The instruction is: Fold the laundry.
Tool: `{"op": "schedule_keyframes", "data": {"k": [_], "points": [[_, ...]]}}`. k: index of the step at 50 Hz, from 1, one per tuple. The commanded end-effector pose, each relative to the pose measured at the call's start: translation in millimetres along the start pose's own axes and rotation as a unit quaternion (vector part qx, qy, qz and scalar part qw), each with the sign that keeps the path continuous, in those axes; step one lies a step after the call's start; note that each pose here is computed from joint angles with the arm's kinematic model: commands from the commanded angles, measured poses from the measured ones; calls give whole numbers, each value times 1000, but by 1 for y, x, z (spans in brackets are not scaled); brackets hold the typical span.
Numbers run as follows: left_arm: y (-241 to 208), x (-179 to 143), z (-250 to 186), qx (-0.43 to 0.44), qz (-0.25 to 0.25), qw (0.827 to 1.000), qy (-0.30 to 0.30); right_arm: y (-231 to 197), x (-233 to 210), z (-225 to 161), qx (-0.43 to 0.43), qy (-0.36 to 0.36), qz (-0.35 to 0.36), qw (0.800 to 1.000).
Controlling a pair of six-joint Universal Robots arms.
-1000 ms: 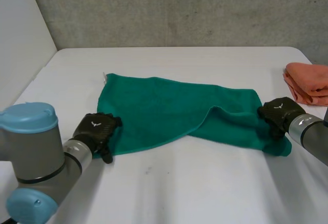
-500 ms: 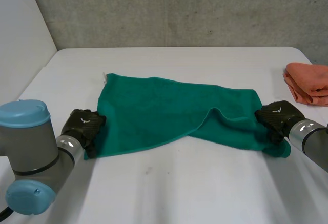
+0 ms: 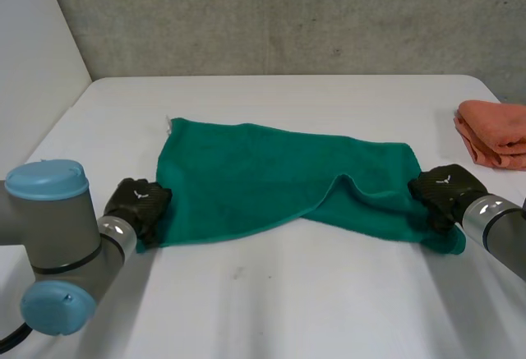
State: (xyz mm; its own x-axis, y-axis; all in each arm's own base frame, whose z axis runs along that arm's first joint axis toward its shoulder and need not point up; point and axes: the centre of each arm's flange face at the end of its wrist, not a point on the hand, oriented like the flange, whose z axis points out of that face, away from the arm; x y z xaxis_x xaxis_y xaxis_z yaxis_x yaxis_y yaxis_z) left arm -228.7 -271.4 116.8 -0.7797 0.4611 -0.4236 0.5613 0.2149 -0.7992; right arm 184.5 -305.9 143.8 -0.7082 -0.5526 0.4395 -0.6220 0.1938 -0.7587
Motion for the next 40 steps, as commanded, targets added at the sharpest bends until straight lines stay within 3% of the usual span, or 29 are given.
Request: {"op": "schedule_keyframes", "data": {"k": [1,28,34,40], "points": [[2,1,9,-3,1,1000,1,1,-1,-1,-2,-2,0,1000],[-9,-10,19,15,-5,1000,-18,-2,-1,-7,3,0,-1,1000],[-38,-28,-13,51,-14,998,-41,-8,3,-12,10,6,-5,1000],[-75,-45,-57,113,-19,991,-69,-50,26,-43,66,55,-22,996]]}}
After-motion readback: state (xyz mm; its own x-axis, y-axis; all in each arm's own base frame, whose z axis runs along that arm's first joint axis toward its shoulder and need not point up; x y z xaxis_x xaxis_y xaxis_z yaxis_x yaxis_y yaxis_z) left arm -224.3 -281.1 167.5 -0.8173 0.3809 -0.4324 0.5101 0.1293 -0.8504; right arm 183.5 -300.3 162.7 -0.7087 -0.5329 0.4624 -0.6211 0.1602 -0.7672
